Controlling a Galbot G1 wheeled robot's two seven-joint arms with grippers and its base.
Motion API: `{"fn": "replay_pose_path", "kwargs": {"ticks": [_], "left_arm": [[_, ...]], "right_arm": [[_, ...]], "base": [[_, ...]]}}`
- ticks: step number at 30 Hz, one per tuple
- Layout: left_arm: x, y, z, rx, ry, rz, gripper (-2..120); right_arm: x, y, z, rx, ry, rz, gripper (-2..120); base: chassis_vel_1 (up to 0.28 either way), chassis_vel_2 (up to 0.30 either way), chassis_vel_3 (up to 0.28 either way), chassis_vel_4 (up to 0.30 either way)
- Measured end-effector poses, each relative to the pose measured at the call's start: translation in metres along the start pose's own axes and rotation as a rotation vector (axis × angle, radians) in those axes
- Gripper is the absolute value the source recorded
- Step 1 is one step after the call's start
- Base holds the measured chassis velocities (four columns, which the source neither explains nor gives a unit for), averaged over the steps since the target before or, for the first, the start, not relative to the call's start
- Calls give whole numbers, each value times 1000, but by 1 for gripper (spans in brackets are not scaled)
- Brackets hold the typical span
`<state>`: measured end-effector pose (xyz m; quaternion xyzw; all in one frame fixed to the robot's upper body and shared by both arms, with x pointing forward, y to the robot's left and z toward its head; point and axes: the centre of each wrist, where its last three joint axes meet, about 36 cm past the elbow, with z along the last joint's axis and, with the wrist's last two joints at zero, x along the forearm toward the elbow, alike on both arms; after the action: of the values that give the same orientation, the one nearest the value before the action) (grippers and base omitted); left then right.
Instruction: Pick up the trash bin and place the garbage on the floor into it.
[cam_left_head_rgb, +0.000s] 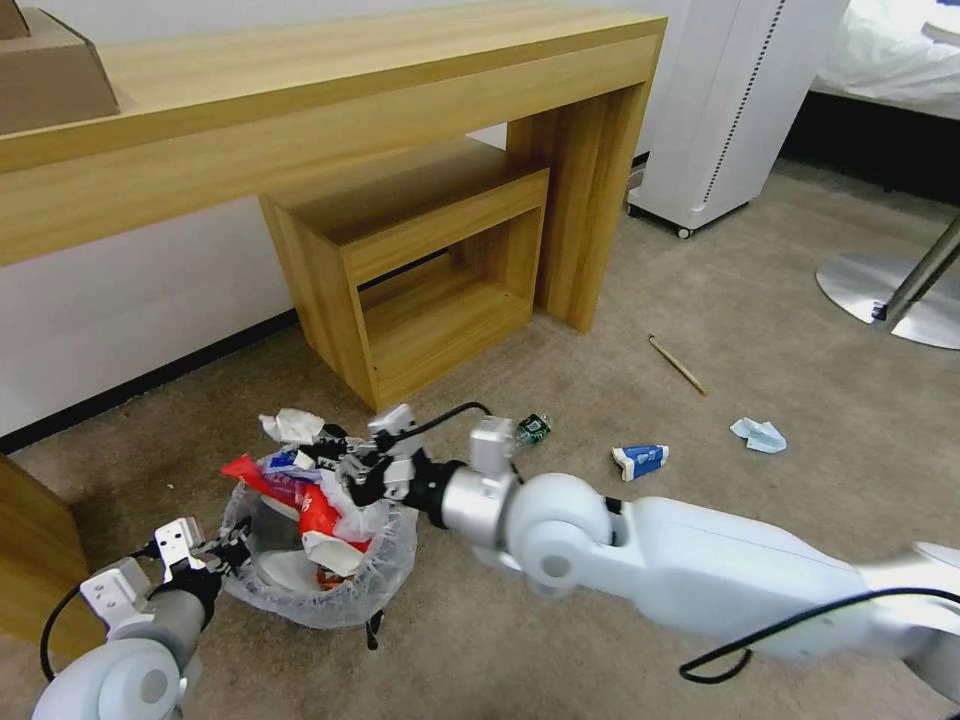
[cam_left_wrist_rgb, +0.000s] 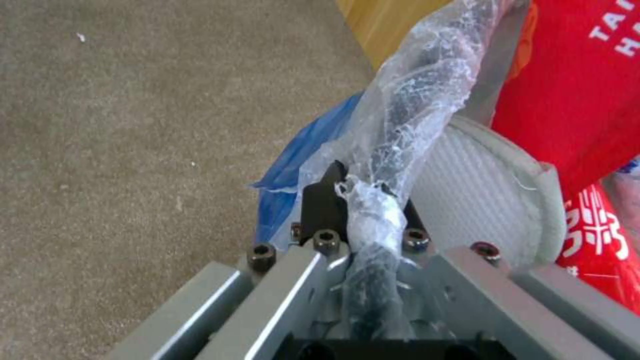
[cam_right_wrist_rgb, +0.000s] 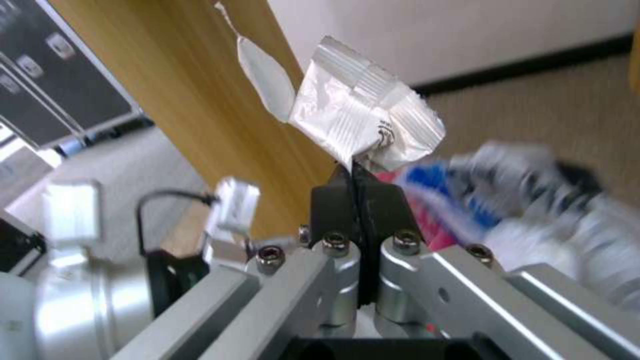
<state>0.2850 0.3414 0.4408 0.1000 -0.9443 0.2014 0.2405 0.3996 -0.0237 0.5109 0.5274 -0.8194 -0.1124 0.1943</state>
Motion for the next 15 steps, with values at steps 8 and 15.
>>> {"fn": "replay_pose_path", "kwargs": {"ticks": [8,15], "left_arm": [[-1,1,-2,8,-8,3,1],[-4,2,1,16,-3,4,1]], "right_arm": [[-33,27,26,-28,84,-10,0],[-42,25,51,-40,136,43,0]], "base": [[0,0,0,0],[0,0,0,0]]}}
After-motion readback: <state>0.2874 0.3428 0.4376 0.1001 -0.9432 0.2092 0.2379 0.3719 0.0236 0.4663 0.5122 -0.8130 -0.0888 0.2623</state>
